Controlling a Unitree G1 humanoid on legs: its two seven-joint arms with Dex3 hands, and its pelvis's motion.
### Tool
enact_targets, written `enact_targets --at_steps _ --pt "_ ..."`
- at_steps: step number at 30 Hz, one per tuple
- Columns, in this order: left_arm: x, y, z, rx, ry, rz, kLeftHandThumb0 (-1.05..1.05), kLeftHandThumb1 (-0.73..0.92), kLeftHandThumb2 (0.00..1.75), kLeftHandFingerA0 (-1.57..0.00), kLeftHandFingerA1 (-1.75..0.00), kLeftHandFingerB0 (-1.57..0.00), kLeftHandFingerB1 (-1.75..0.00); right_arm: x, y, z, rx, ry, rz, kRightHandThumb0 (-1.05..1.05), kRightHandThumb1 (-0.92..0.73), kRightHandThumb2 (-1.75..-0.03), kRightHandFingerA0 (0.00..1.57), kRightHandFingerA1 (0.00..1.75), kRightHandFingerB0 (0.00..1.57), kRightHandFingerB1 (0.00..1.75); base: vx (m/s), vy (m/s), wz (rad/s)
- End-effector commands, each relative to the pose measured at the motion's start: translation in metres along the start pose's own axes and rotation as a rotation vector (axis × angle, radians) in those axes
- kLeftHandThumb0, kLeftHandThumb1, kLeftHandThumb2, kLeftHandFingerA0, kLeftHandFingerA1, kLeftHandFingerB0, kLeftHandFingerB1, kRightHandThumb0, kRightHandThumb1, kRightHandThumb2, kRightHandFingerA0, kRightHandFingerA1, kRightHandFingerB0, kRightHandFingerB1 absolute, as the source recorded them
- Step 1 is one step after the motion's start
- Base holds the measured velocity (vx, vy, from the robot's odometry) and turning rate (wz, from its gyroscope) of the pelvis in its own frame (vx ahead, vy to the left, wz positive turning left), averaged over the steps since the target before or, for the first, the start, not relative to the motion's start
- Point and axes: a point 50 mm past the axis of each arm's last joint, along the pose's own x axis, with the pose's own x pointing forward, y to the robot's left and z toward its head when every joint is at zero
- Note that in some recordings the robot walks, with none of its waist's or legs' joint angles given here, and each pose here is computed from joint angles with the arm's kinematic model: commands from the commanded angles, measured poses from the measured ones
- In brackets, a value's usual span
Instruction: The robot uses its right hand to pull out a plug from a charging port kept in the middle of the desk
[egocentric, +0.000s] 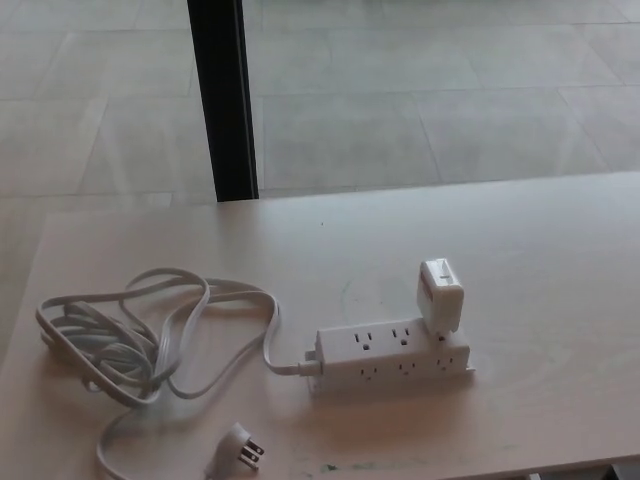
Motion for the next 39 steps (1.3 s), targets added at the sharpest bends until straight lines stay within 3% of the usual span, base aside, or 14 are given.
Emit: enact_targets --at_steps 1,5,9,11,12,13,14,15,20,21,25,26,27,39 --pt "-0.002 0.015 -0.006 -0.125 0.069 0.006 -0.97 0.32 0.79 -0.57 -0.91 -0.5 -0.73 0.001 -0.022 0.016 0.101 -0.027 -0.039 -0.72 -0.69 -0.61 0.4 0.74 0.14 0.36 0.0 0.0 0.0" --pt "-0.002 0.016 -0.004 -0.118 0.073 0.012 -0.93 0.31 0.8 -0.59 -0.87 -0.48 -0.73 0.003 -0.04 0.066 0.218 -0.179 -0.139 -0.76 -0.57 -0.91 0.58 0.84 0.11 0.44 0.0 0.0 0.0" --pt "-0.004 0.018 -0.008 -0.109 0.079 0.011 -0.97 0.33 0.82 -0.62 -0.86 -0.48 -0.73 -0.004 -0.048 0.152 0.207 -0.387 -0.152 -0.87 -0.63 -0.6 0.71 0.85 0.23 0.48 0.0 0.0 0.0" --pt "-0.004 0.018 -0.008 -0.107 0.08 0.011 -0.94 0.33 0.81 -0.62 -0.87 -0.46 -0.74 -0.009 -0.046 0.173 0.199 -0.47 -0.13 -0.86 -0.45 -0.96 0.8 0.96 0.2 0.62 0.0 0.0 0.0" --pt "-0.005 0.019 -0.009 -0.082 0.072 0.001 -0.97 0.34 0.83 -0.61 -0.87 -0.47 -0.75 -0.012 -0.043 0.19 0.18 -0.514 -0.12 -0.96 -0.62 -0.6 0.72 0.91 0.22 0.74 -0.01 -0.003 0.07" --pt "-0.005 0.019 -0.009 -0.086 0.075 0.003 -0.93 0.5 0.58 -0.55 -0.89 -0.43 -0.74 -0.016 -0.04 0.208 0.213 -0.54 -0.11 -0.97 -0.45 -0.95 0.79 0.88 0.23 0.69 0.0 0.0 0.0" --pt "-0.005 0.018 -0.01 -0.09 0.079 0.003 -0.94 0.49 0.56 -0.54 -0.89 -0.41 -0.74 -0.022 -0.032 0.23 0.133 -0.601 -0.125 -0.93 -0.64 -0.6 0.74 0.71 0.28 0.56 0.0 0.0 0.0" --pt "-0.005 0.018 -0.011 -0.092 0.083 0.004 -0.94 0.48 0.56 -0.56 -0.88 -0.44 -0.73 -0.029 -0.024 0.25 0.078 -0.657 -0.109 -0.83 -0.49 -0.93 0.66 0.71 0.22 0.52 0.0 0.0 0.0" --pt "-0.004 0.018 -0.012 -0.083 0.093 0.014 -0.95 0.31 0.81 -0.63 -0.86 -0.49 -0.73 -0.052 0.005 0.296 0.064 -0.776 0.038 -0.8 -0.52 -0.91 0.58 0.61 0.23 0.44 0.0 0.0 0.0" --pt "-0.004 0.017 -0.012 -0.081 0.096 0.012 -0.96 0.31 0.82 -0.65 -0.85 -0.49 -0.72 -0.061 0.016 0.311 0.038 -0.811 0.097 -0.79 -0.64 -0.6 0.67 0.52 0.3 0.3 0.0 0.0 0.0" --pt "-0.003 0.016 -0.011 -0.071 0.09 0.001 -0.95 0.41 0.76 -0.67 -0.85 -0.53 -0.69 -0.083 0.044 0.34 -0.049 -0.885 0.231 -0.84 -0.64 -0.61 0.69 0.53 0.31 0.3 0.0 0.0 0.0" --pt "-0.003 0.016 -0.01 -0.075 0.09 0.004 -0.97 0.38 0.78 -0.66 -0.84 -0.55 -0.68 -0.087 0.052 0.345 -0.086 -0.903 0.255 -0.96 -0.57 -0.94 0.66 0.64 0.27 0.41 0.0 0.0 0.0" --pt "-0.003 0.016 -0.01 -0.08 0.091 0.004 -1.05 0.33 0.82 -0.63 -0.85 -0.55 -0.7 -0.093 0.064 0.35 -0.129 -0.922 0.298 -0.84 -0.65 -0.6 0.71 0.56 0.32 0.3 0.0 0.0 0.0" --pt "-0.004 0.019 -0.009 -0.053 0.094 -0.011 -0.98 0.32 0.82 -0.57 -0.84 -0.47 -0.72 -0.116 0.157 0.343 -0.391 -0.915 0.569 -0.86 -0.52 -0.86 0.92 0.93 0.26 0.42 0.0 0.0 0.0"
